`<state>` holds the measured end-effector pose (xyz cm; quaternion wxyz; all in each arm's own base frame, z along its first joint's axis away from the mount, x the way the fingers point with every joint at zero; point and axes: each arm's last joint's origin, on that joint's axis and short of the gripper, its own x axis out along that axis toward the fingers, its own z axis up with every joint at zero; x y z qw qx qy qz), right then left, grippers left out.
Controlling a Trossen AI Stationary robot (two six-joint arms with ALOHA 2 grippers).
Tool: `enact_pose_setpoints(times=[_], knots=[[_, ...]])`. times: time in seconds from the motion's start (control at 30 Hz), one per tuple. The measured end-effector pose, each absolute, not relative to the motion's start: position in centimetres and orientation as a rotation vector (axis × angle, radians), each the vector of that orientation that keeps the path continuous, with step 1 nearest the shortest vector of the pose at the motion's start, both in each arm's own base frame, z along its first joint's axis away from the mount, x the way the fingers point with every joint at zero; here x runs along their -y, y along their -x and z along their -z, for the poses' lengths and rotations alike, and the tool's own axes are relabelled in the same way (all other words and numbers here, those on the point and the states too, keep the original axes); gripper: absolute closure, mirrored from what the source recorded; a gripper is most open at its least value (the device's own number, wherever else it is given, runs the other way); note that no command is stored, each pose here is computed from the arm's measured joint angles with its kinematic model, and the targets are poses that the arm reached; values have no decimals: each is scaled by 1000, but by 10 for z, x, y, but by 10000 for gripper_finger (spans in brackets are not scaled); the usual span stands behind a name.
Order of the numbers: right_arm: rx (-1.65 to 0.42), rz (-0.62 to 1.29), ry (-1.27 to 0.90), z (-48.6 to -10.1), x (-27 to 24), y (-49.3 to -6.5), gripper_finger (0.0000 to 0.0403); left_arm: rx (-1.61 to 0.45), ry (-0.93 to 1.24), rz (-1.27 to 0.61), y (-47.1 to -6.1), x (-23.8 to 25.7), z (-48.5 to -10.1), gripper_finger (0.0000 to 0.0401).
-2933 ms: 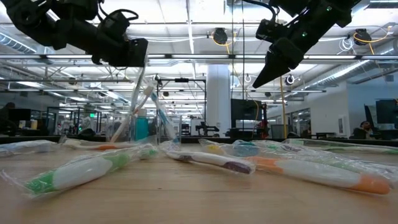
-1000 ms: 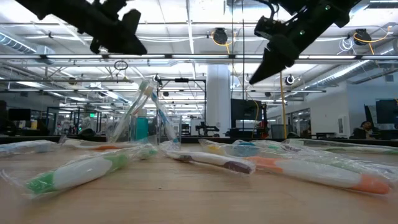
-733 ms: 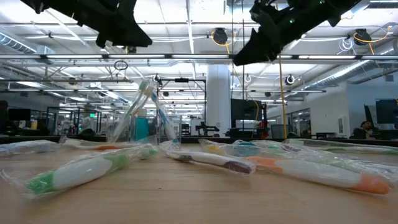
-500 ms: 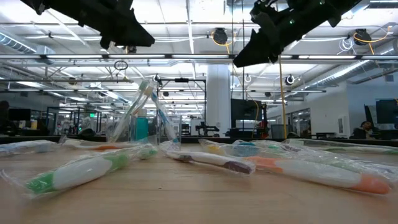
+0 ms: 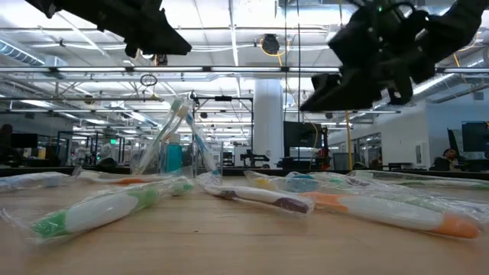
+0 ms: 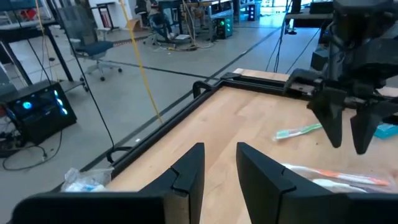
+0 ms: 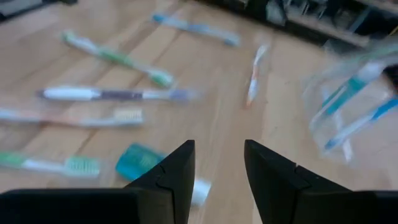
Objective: Pick & Place toothbrushing station
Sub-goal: Put the blue mouthwash into the transparent organizer
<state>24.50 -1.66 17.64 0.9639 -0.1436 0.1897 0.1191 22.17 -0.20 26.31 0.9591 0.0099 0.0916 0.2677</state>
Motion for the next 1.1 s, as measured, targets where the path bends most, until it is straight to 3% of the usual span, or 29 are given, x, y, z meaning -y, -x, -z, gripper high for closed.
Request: enact_pose_setpoints(times=[0.57, 1.1], knots=[[-702, -364, 333, -139, 24, -308, 273, -175, -20, -572, -222, -6, -264, 302], [-802, -372, 241, -133, 17, -305, 272, -279, -34, -552, -220, -6, -254, 302]])
